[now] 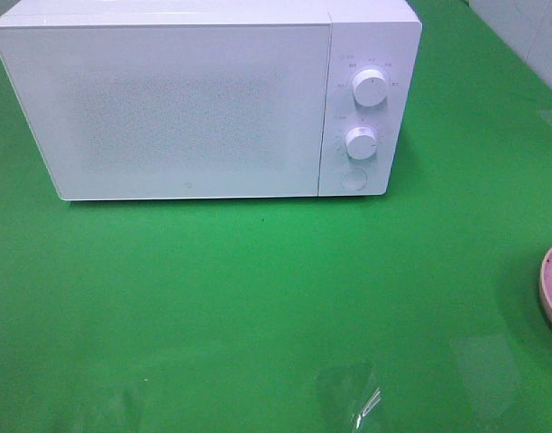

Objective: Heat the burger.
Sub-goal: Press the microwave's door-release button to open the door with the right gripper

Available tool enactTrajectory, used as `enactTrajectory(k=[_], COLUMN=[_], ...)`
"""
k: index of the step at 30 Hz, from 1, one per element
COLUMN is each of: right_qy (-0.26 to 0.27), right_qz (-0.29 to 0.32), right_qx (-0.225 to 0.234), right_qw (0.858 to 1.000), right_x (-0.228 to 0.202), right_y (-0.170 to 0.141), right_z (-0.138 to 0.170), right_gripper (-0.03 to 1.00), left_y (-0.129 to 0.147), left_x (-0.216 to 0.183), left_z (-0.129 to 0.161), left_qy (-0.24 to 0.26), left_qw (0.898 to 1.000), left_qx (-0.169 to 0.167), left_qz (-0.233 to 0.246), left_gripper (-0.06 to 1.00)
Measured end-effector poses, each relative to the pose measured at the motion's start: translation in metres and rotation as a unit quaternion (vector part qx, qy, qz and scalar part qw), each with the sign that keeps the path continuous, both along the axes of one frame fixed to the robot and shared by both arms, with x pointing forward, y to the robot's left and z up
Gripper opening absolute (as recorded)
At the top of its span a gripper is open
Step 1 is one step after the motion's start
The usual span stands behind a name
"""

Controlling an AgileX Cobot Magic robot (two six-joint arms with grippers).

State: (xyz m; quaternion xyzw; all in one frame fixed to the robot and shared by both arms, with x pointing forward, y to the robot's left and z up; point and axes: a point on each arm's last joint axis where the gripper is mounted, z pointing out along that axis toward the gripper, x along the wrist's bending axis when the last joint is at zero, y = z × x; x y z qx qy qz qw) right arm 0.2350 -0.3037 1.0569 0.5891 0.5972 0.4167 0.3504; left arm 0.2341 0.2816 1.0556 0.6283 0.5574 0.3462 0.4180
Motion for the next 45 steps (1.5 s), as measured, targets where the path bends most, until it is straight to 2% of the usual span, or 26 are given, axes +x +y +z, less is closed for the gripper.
enactTrajectory(k=[18,23,33,45], right_qy=[0.0,-0.021,-0.074,-0.099], right_qz=[-0.001,0.001,0.009,0.018], right_qx=[0.002,0.005,0.009,0.011], right_qw=[1.0,1.0,0.997,0.995], right_x=[0.0,0.003,0.046,0.089], right_y=[0.0,0.001,0.008,0.016], right_z=[0.0,0.008,0.019,0.008], right_gripper=[0.76,0.76,0.76,0.76], left_y=[0.0,0.0,0.0,0.0], left_x=[0.0,0.0,0.0,0.0], left_z=[0.0,0.0,0.0,0.0], left_qy=[0.0,0.0,0.0,0.0], left_qw=[1.0,1.0,1.0,1.0], left_qx=[0.0,0.0,0.0,0.0], left_qz=[0.0,0.0,0.0,0.0], left_gripper=[0.98,0.98,0.98,0.98])
